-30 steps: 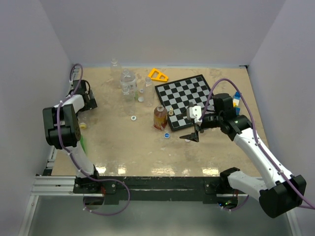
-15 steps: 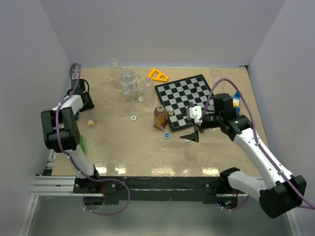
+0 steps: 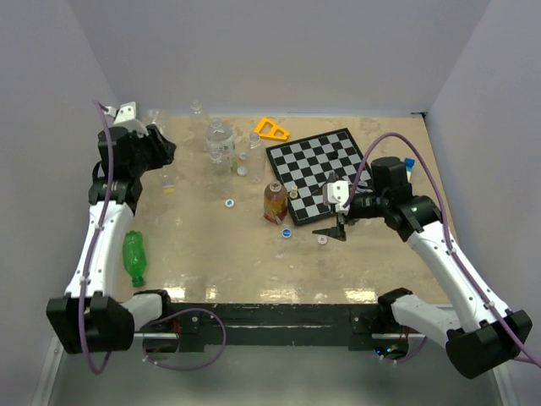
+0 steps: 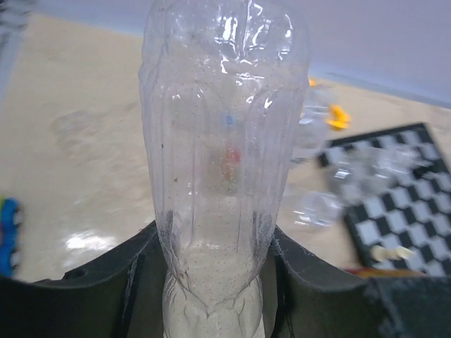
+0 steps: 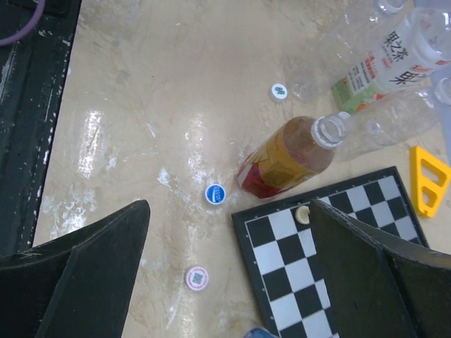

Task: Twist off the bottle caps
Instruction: Pick up the plastic bottle from the corner of the board.

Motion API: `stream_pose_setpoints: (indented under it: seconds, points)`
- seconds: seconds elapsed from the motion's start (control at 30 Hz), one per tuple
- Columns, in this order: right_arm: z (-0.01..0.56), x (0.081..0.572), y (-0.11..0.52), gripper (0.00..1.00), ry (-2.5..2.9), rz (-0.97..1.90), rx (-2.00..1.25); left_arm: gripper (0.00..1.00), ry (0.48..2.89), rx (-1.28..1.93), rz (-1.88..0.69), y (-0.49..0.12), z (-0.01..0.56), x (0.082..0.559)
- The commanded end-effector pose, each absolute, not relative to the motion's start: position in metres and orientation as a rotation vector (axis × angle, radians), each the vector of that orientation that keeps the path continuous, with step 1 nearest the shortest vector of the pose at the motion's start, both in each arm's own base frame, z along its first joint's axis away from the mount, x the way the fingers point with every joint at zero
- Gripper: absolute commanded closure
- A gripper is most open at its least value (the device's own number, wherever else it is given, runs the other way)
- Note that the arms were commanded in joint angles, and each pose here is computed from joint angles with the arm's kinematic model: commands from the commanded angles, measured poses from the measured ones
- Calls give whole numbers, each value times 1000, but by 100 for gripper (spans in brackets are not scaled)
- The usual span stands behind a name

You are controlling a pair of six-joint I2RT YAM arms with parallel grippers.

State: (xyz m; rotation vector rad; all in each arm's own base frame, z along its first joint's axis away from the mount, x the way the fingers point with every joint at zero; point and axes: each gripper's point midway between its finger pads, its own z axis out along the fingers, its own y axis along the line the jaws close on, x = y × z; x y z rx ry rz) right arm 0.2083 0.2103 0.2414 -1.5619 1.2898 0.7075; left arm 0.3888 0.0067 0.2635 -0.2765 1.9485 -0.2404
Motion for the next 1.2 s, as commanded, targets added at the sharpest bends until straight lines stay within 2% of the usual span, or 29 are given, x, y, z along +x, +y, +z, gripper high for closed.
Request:
stream_pose_setpoints:
  seconds: [0.0,0.17,0.27,0.43,0.77,0.93,1.17]
  points:
    - [292,212,204,2,1231,597,-1560,87,1795,-75,-577,-80,321,355]
    - [335,202,216,2,1225,746,-1452,89,1542,53,-905,-151,385,304]
    - [345,186,229,2,1192,949,-1440,90,1444,58,-1057,-184,406,280]
    - [358,200,242,2,1296,1108,-1342,91,1335,14,-1224,-236,427,261]
    - [407,215,248,2,1427,1270,-886,91,1324,-160,-1272,-315,435,293]
    - [398,238,244,2,1519,1250,-652,91,1309,-194,-1299,-335,437,299]
    - [389,257,243,2,1542,1196,-565,91,1299,-242,-1310,-343,435,298]
